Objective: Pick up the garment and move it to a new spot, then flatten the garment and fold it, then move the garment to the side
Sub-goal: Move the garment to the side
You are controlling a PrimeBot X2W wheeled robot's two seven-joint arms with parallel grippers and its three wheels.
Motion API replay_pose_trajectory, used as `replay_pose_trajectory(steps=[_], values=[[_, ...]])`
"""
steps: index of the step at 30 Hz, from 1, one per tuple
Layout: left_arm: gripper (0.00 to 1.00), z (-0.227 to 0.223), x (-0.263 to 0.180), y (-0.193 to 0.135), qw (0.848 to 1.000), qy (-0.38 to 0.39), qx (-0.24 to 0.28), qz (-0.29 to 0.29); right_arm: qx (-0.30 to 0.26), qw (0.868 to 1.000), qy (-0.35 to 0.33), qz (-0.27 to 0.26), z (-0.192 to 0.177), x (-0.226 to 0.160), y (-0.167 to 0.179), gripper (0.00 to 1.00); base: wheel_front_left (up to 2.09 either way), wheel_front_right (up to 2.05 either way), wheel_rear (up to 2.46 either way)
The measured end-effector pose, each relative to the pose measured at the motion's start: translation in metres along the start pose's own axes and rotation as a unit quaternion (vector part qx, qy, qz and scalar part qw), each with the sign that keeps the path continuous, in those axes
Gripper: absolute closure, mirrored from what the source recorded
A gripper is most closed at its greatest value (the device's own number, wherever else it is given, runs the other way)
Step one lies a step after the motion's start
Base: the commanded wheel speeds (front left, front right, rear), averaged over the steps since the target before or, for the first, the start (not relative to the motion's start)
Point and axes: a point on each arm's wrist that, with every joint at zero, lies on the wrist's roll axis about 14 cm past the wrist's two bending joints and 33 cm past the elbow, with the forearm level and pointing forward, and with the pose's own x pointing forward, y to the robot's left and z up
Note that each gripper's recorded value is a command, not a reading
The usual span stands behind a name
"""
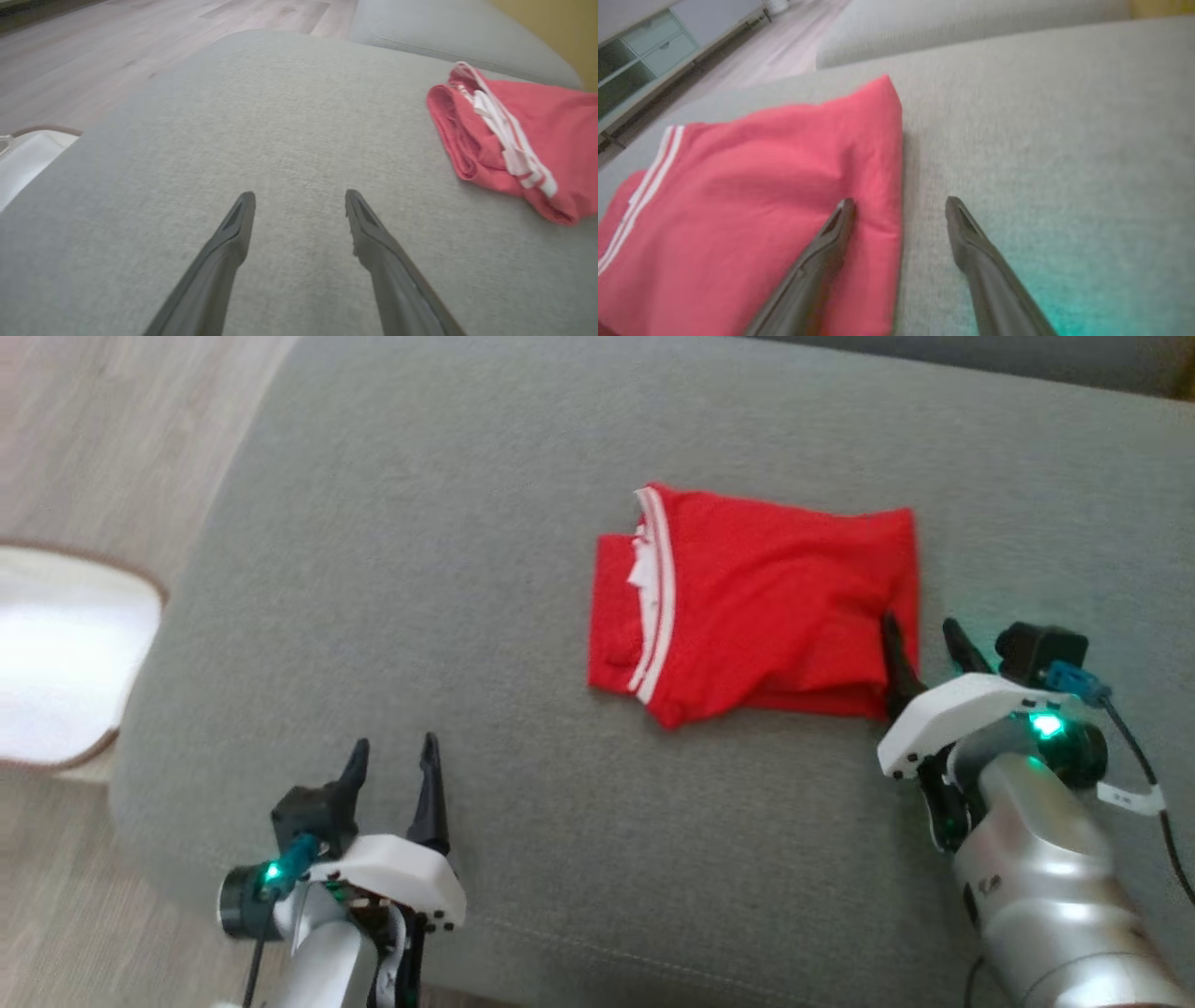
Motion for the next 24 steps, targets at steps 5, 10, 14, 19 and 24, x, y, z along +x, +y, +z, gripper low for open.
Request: replay_pose_trajectory(steps=[5,10,14,19,24], values=[[0.0,-0.006,-0.003,0.021,0.999,0.009,-0.005,0.032,0.002,0.999,0.047,0.007,-0.02,0.016,0.006,1.0,0.0,0.0,0.0],[0.0,-0.003,0.002,0.02,1.0,0.005,-0.001,0.028,0.01,0.999,0.032,0.007,-0.012,0.014,0.005,1.0,0.0,0.0,0.0],[0.0,0.002,0.012,-0.005,1.0,-0.002,0.003,-0.012,0.011,1.0,0.019,-0.01,-0.006,-0.003,-0.01,1.0,0.0,0.0,0.0],[0.0,0.005,0.03,-0.057,0.996,-0.006,0.015,-0.089,0.025,0.998,-0.007,-0.063,0.002,-0.037,-0.053,1.0,0.0,0.0,0.0],[0.0,0.01,0.048,-0.12,0.984,-0.014,0.029,-0.174,0.043,0.99,-0.051,-0.121,0.02,-0.079,-0.099,1.0,0.0,0.0,0.0]])
